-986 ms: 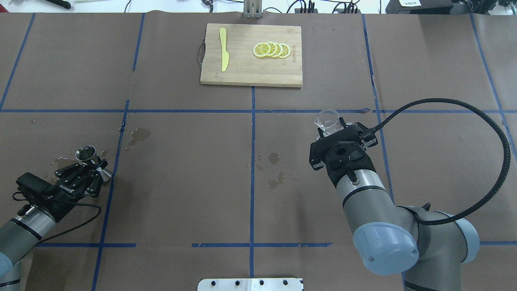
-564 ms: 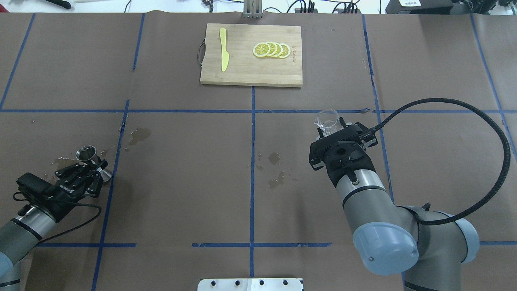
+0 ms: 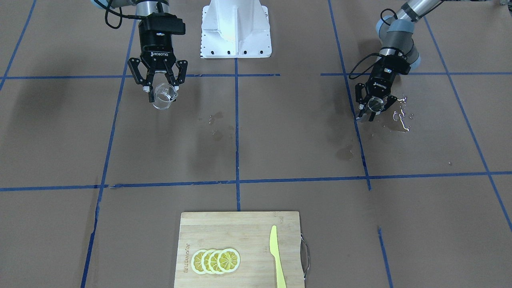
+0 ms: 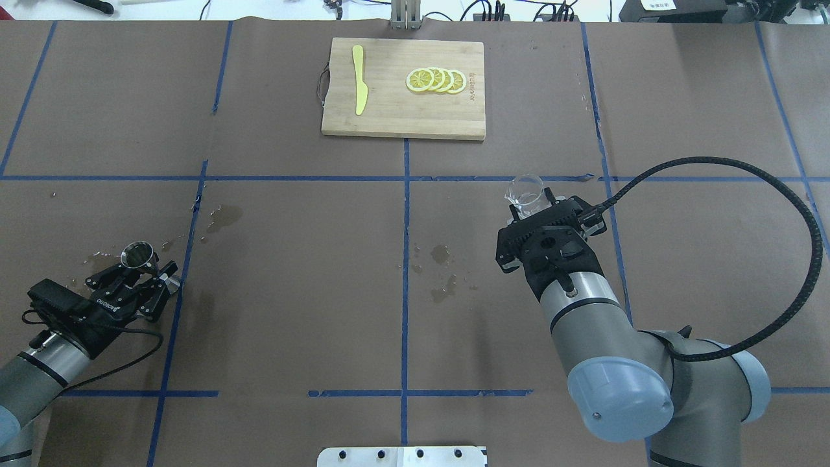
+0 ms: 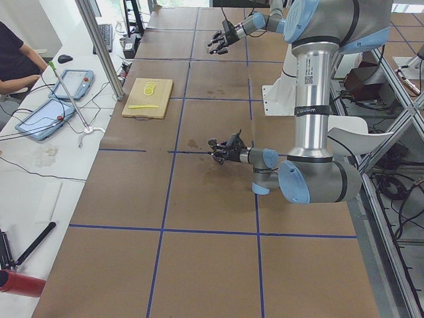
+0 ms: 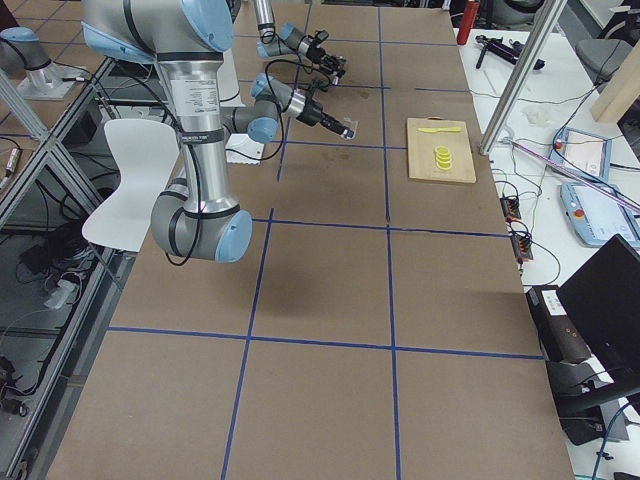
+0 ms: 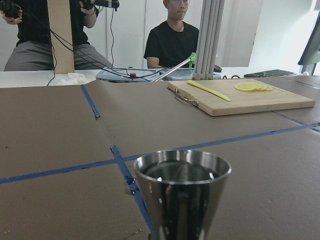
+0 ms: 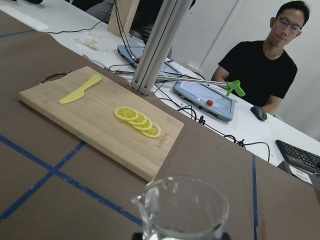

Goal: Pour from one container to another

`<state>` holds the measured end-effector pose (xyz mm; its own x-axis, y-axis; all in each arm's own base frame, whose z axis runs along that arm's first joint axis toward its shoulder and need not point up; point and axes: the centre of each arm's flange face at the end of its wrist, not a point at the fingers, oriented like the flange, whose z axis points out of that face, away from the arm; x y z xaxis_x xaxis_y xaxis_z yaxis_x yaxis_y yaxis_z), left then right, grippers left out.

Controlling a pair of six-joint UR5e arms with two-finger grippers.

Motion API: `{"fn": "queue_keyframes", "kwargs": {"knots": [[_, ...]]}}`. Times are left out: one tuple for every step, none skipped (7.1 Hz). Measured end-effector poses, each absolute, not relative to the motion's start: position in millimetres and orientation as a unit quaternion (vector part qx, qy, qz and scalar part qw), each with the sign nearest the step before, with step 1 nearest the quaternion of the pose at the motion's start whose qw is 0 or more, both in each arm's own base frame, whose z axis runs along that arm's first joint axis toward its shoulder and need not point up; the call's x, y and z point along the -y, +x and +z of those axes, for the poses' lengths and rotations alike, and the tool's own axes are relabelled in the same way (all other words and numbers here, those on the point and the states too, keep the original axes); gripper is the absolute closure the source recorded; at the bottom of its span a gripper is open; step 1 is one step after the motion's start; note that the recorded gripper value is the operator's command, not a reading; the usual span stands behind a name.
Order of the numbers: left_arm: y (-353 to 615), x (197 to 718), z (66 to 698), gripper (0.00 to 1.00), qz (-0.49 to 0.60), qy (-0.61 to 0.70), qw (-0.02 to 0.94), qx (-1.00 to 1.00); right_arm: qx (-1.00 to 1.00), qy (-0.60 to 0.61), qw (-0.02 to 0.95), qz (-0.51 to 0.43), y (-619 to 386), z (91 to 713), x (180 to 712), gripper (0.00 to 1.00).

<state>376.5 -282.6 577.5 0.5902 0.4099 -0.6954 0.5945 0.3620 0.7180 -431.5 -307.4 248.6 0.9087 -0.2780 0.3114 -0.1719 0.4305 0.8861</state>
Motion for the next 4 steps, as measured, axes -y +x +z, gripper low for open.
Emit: {"fn": "queue_keyframes", "kwargs": {"knots": [[376.1, 282.3, 578.2, 0.2, -0.066, 0.561, 0.694, -0.447, 0.212, 0.533, 0.819, -0.032, -431.3, 248.0, 307.4, 1.0], [376.1, 282.0, 578.6, 0.2, -0.066, 0.561, 0.694, -0.447, 0.212, 0.533, 0.818, -0.032, -431.1, 247.3, 307.3, 1.0], [376.0, 281.8, 578.7, 0.2, -0.065, 0.56, 0.694, -0.447, 0.213, 0.533, 0.818, -0.031, -430.8, 246.9, 307.3, 1.0], [375.9, 281.6, 578.9, 0.19, -0.065, 0.56, 0.694, -0.447, 0.213, 0.533, 0.818, -0.031, -430.6, 246.2, 307.2, 1.0]]}}
